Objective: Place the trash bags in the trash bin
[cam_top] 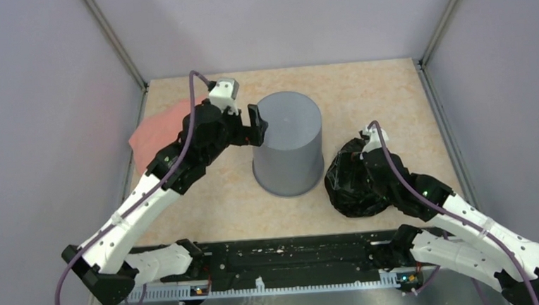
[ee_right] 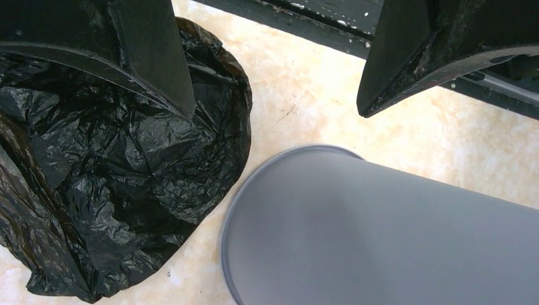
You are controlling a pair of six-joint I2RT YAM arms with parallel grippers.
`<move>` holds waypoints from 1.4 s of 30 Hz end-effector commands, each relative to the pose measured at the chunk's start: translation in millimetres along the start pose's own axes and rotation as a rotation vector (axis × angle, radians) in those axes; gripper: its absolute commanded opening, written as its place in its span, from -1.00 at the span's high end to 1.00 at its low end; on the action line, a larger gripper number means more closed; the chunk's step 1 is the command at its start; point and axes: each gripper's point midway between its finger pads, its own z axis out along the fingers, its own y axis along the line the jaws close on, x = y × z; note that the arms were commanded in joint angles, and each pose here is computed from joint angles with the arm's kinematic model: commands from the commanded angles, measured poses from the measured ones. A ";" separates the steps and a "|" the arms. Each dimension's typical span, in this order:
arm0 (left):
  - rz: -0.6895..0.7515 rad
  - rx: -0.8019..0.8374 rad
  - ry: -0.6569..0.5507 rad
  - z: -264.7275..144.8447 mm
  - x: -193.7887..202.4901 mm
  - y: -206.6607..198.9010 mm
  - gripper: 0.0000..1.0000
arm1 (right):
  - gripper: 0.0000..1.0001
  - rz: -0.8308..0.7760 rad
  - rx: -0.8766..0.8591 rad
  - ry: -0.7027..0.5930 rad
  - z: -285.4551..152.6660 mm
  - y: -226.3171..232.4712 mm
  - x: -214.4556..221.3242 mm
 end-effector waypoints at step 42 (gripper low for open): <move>-0.241 -0.356 0.192 38.9 93.9 144.5 0.20 | -0.97 0.434 -0.435 0.089 40.4 91.0 37.1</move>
